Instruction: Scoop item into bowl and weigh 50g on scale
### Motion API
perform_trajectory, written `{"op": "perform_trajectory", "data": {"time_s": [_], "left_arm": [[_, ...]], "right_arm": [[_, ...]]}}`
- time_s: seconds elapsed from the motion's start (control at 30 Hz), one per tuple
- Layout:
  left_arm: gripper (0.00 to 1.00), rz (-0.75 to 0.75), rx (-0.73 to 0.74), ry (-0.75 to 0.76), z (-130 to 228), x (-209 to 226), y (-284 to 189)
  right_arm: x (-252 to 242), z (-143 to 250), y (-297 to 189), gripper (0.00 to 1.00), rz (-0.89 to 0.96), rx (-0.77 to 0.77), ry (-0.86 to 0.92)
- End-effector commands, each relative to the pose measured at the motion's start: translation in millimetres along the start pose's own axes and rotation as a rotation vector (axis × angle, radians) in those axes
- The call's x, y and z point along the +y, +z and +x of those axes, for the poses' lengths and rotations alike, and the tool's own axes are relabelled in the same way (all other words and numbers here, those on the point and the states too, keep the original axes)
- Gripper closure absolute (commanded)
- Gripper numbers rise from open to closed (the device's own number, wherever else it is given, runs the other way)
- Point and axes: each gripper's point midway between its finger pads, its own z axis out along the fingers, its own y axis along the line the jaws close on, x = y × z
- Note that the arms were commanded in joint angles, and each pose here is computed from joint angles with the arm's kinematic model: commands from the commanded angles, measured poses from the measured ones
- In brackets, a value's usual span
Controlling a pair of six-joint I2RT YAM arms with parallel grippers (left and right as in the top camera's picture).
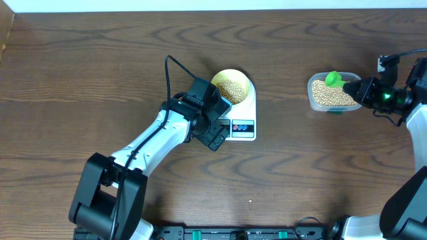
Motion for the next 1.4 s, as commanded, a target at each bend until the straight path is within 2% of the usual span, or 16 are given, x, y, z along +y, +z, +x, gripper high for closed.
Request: {"op": "perform_trajectory", "data": {"time_s": [0.0, 0.2, 0.3, 0.43, 0.6, 0.77, 0.97, 1.17, 1.37], "left_arm": [[0.02, -0.014, -0.016, -0.027, -2, 1, -8], [0.02, -0.020, -0.039, -0.074, -6, 4, -26], [0.02, -0.041, -0.099, -0.158, -17, 16, -45], [0.02, -0.104, -0.251, -0.279, -40, 56, -82], [0.02, -0.216, -0.464, -0.473, -53, 132, -125], [0.02, -0.241, -0.609, -0.600, -46, 185, -155], [0.02, -0.329, -0.666, -0.688, -20, 231, -177], [0.02, -0.407, -0.713, -0.732, 1, 263, -197], [0.02, -0.442, -0.732, -0.759, 12, 277, -206]], "right_arm": [[-2, -8, 0, 0.99, 0.016, -0.018, -0.030], [-2, -19, 0, 0.99, 0.020, -0.061, -0.064], [-5, -31, -1, 0.99, 0.049, -0.109, -0.072], [-12, -39, -3, 0.99, 0.088, -0.139, -0.060], [-20, -40, -4, 0.99, 0.134, -0.146, -0.057], [-30, -42, -6, 0.99, 0.199, -0.158, -0.054], [-45, -46, -10, 0.99, 0.286, -0.180, -0.053], [-41, -52, -10, 0.99, 0.272, -0.199, -0.064], [-39, -51, -9, 0.99, 0.270, -0.196, -0.068]]}}
